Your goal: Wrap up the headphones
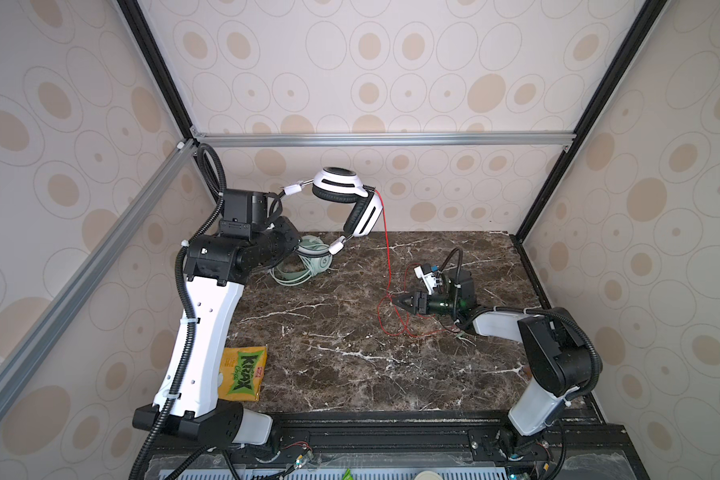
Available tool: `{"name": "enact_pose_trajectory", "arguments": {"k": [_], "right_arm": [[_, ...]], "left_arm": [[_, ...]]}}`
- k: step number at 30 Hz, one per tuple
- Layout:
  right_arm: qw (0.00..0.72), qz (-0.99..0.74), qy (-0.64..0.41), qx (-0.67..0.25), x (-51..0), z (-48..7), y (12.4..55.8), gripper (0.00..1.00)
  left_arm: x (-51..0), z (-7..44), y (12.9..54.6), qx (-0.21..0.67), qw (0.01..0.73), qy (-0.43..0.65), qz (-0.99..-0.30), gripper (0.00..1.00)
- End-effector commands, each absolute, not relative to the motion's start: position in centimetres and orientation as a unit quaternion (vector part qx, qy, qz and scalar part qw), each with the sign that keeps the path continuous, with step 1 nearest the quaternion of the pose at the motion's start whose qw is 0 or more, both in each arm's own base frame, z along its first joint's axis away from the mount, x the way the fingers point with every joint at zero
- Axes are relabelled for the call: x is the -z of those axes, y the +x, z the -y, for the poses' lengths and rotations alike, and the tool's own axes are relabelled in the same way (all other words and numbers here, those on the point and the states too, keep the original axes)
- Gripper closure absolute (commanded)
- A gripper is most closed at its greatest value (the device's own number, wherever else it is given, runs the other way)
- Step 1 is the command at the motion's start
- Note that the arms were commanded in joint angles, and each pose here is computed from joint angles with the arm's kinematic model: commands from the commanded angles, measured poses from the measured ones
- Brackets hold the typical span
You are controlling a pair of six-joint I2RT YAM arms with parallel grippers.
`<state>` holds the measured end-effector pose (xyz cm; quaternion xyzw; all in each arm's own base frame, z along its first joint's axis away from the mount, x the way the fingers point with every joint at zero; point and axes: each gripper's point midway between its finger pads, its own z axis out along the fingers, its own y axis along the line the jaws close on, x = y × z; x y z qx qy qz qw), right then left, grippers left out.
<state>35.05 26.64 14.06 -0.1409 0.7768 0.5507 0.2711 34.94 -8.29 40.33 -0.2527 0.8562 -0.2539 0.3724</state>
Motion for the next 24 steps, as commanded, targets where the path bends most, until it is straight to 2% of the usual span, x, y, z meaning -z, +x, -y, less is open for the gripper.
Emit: {"name": "enact_pose_trajectory", "arguments": {"k": [1, 17, 21, 24], "right_arm": [[0.275, -0.751, -0.152, -0.581, -15.4, -26.9, 34.2, 0.31], [0.255, -0.776, -0.170, -0.551, -12.0, -27.2, 32.6, 0.36], [0.259, -0.772, -0.178, -0.552, -12.4, -27.7, 32.6, 0.44], [0.274, -0.776, -0.178, -0.540, -12.8, -27.5, 32.7, 0.44]], "left_arm": [[-43.3, 8.7, 35.4, 0.294, 0.403, -0.247, -0.831, 1.00], [-43.3, 9.7, 36.4, 0.317, 0.392, -0.244, -0.828, 1.00], [-43.1, 9.8, 36.6, 0.319, 0.389, -0.245, -0.829, 1.00], [-42.6, 9.8, 36.7, 0.315, 0.384, -0.246, -0.832, 1.00]]}}
